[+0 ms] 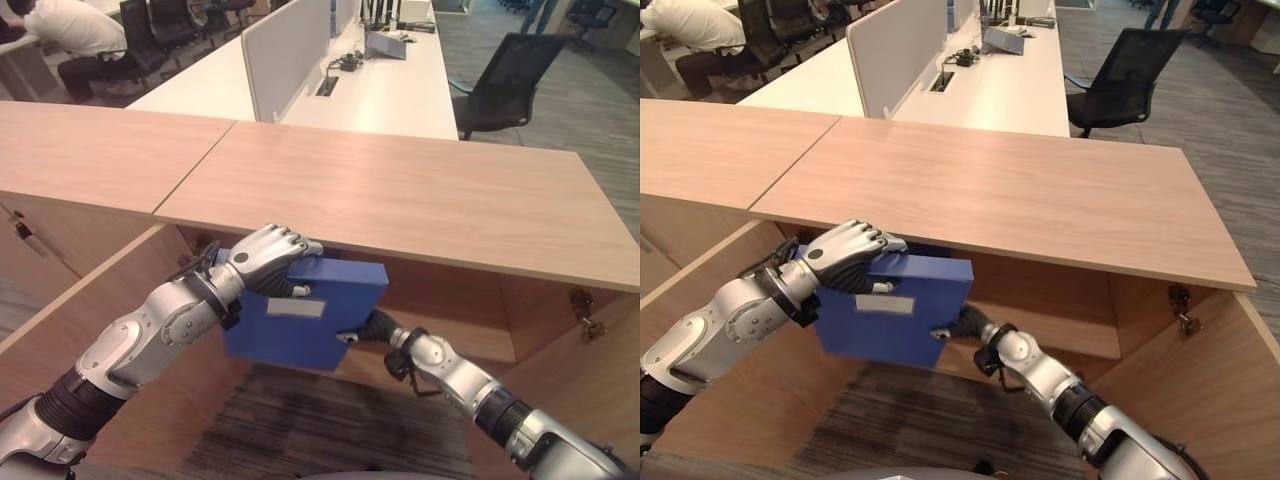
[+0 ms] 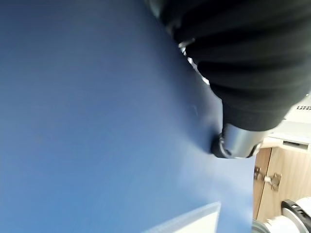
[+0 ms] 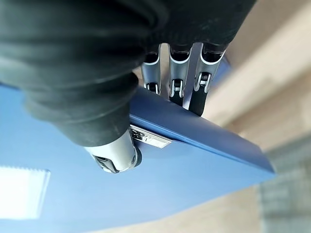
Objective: Put the empty folder in the office cabinet
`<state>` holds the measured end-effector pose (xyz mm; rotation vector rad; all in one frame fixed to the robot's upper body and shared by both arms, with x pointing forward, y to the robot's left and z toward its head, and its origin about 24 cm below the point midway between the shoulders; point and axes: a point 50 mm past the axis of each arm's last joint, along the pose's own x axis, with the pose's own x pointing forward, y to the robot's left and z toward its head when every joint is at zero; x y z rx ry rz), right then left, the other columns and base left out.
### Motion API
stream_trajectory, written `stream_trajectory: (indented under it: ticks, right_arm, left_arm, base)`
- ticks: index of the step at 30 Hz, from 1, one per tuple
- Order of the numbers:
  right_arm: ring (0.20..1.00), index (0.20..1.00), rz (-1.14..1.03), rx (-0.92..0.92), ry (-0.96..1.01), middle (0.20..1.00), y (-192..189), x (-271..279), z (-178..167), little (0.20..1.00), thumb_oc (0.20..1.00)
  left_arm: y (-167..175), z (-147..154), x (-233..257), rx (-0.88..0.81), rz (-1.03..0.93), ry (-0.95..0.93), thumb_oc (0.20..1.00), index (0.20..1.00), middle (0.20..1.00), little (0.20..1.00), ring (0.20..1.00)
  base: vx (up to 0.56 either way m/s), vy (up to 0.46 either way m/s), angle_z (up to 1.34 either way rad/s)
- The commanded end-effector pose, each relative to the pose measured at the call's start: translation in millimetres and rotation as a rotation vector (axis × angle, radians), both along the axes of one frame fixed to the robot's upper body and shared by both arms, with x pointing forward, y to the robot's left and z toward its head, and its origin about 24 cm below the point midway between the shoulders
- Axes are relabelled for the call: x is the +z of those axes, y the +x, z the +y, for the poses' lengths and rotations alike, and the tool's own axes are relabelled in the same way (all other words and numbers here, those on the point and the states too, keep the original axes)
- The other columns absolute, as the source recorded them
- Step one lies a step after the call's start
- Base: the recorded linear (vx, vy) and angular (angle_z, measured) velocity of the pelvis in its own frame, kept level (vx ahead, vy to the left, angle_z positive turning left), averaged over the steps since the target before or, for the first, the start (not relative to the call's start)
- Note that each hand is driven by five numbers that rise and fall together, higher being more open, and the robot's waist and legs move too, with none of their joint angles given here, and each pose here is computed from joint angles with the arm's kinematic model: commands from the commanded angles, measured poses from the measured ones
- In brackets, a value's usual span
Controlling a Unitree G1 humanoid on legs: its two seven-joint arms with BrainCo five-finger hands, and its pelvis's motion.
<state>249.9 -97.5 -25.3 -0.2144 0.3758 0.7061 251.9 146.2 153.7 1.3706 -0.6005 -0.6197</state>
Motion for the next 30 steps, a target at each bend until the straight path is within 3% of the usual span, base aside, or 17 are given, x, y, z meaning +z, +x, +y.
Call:
stream_trajectory:
  ticks: [1,9,14,15,16,17,18,24,30]
  right_arm:
    - [0.200,0.200,0.110,0.218,0.504,0.200,-19,39,109,0.200,0.200]
    - [0.200,0.200,0.357,-0.043,0.596,0.200,-34,-7,83,0.200,0.200]
    - [0.200,0.200,0.385,-0.046,0.648,0.200,-40,-5,79,0.200,0.200]
    - [0.200,0.200,0.387,-0.055,0.648,0.200,-41,-7,76,0.200,0.200]
    - [0.200,0.200,0.393,-0.065,0.643,0.200,-42,-9,73,0.200,0.200]
    - [0.200,0.200,0.400,-0.087,0.639,0.200,-43,-12,68,0.200,0.200]
    - [0.200,0.200,0.411,-0.107,0.632,0.200,-45,-16,63,0.200,0.200]
    - [0.200,0.200,0.548,-0.356,0.682,0.200,-62,-46,33,0.200,0.200]
    - [0.200,0.200,0.619,-0.490,0.725,0.200,-74,-59,19,0.200,0.200]
  left_arm:
    - [-33,-49,62,-0.354,-0.141,-0.544,0.200,0.200,0.200,0.200,0.200]
    - [-28,-16,4,-0.100,0.189,-0.691,0.200,0.200,0.200,0.200,0.200]
    - [-28,-9,-11,-0.036,0.271,-0.724,0.200,0.200,0.200,0.200,0.200]
    - [-28,-8,-15,-0.022,0.292,-0.727,0.235,0.235,0.235,0.235,0.235]
    - [-27,-6,-19,-0.008,0.313,-0.721,0.354,0.354,0.354,0.354,0.354]
    - [-27,-4,-22,0.003,0.332,-0.717,0.395,0.395,0.395,0.395,0.395]
    - [-27,-3,-25,0.015,0.355,-0.707,1.000,1.000,1.000,1.000,1.000]
    - [-38,24,-67,0.187,0.609,-0.755,1.000,1.000,1.000,1.000,1.000]
    - [-47,43,-95,0.345,0.738,-0.871,1.000,1.000,1.000,1.000,1.000]
  base:
    - [0.00,0.000,0.00]
    - [0.00,0.000,0.00]
    - [0.00,0.000,0.00]
    - [0.00,0.000,0.00]
    - [0.00,0.000,0.00]
    - [0.00,0.000,0.00]
    - [0.00,0.000,0.00]
    - [0.00,0.000,0.00]
    - [0.00,0.000,-0.02]
